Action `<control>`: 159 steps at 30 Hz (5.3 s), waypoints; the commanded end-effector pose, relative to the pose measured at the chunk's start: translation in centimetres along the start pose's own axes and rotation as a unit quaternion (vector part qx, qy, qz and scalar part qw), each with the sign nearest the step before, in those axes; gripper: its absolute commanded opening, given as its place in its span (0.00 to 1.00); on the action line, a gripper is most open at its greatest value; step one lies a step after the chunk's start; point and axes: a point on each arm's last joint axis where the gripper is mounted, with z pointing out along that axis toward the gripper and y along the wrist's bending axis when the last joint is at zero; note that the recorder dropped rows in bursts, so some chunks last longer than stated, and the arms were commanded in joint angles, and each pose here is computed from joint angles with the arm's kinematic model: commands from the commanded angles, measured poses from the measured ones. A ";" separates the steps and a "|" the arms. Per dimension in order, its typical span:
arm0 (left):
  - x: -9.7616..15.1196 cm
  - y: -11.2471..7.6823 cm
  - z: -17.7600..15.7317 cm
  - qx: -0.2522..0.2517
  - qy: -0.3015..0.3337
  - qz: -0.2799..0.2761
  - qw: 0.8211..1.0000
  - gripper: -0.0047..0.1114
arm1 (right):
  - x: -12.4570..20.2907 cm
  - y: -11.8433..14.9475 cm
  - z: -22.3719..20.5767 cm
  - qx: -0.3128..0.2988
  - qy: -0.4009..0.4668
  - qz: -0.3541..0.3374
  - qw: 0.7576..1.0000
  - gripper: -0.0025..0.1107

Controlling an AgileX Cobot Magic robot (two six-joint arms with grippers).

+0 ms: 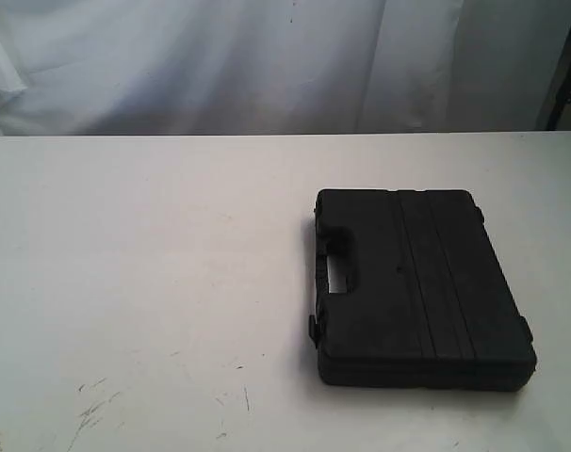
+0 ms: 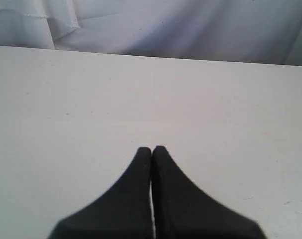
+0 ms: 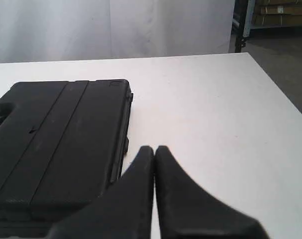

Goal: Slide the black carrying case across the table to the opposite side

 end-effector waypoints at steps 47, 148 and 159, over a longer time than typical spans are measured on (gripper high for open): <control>0.1 0.0 0.0 0.002 -0.004 -0.001 1.000 0.04 | -18.9 0.0 -0.5 -0.009 -0.190 0.078 0.979 0.02; 0.1 0.0 0.0 0.002 -0.004 -0.001 1.000 0.04 | -7.2 25.1 32.3 -0.039 0.545 0.003 0.838 0.26; 0.1 0.0 0.0 0.002 -0.004 -0.001 1.000 0.04 | -7.1 25.1 32.3 -0.041 0.547 0.002 0.836 0.37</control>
